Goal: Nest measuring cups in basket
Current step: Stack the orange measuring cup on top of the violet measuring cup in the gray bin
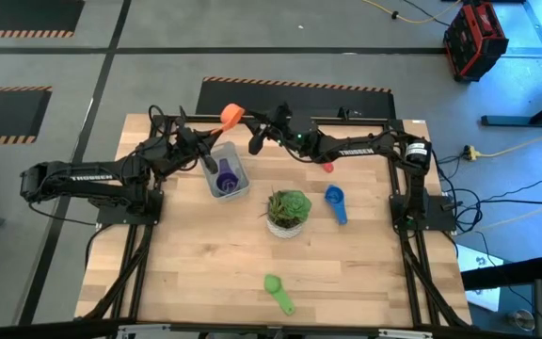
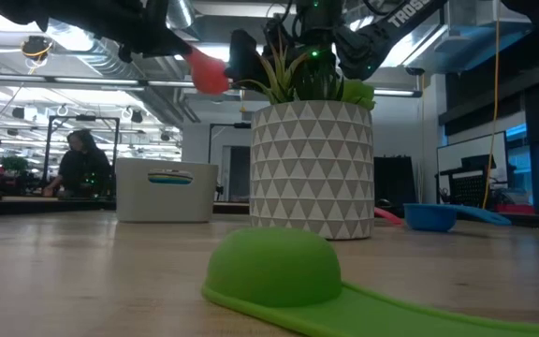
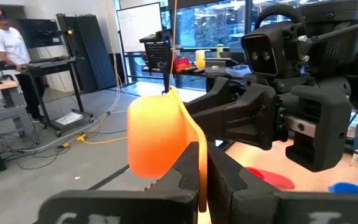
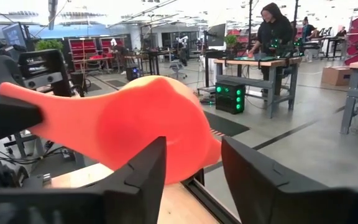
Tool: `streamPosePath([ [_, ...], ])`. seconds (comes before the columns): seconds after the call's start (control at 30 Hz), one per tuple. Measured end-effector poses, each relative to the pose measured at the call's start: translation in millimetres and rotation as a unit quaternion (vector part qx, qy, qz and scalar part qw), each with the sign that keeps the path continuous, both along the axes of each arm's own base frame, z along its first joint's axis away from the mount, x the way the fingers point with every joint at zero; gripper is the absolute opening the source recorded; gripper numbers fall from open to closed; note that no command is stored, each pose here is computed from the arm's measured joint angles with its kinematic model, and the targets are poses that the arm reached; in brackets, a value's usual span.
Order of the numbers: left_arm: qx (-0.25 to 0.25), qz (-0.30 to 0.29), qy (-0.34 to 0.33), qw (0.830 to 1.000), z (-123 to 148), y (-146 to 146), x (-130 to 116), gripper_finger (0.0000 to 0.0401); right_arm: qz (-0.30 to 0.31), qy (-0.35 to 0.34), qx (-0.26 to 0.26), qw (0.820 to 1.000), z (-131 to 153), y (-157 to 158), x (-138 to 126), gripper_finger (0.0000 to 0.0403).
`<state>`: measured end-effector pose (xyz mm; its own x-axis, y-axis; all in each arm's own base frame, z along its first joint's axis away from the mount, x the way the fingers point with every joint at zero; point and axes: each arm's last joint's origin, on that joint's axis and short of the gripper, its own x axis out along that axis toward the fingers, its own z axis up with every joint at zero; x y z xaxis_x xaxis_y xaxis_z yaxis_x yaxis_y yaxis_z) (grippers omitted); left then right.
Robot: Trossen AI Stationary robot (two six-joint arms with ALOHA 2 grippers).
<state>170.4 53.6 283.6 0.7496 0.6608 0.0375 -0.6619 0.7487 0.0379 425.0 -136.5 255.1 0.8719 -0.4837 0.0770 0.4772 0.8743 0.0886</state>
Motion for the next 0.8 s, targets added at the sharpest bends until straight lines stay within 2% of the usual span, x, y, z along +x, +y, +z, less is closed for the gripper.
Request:
streamPosePath([
  [0.2,0.000,-0.002,-0.001,1.000,0,0,0,0.0002,-0.001,0.016,-0.015,1.000,7,1,-4,0.0162],
  [0.4,-0.001,-0.002,0.000,1.000,0,1,0,0.0002,-0.007,0.112,-0.066,0.992,28,5,-20,0.0162],
  [0.6,-0.008,-0.034,-0.007,0.999,0,6,-1,0.0002,-0.048,0.227,-0.102,0.967,56,6,-54,0.0162],
  [0.8,-0.045,-0.090,-0.036,0.994,0,17,-3,0.0002,-0.058,0.299,-0.071,0.950,84,8,-101,0.0162],
])
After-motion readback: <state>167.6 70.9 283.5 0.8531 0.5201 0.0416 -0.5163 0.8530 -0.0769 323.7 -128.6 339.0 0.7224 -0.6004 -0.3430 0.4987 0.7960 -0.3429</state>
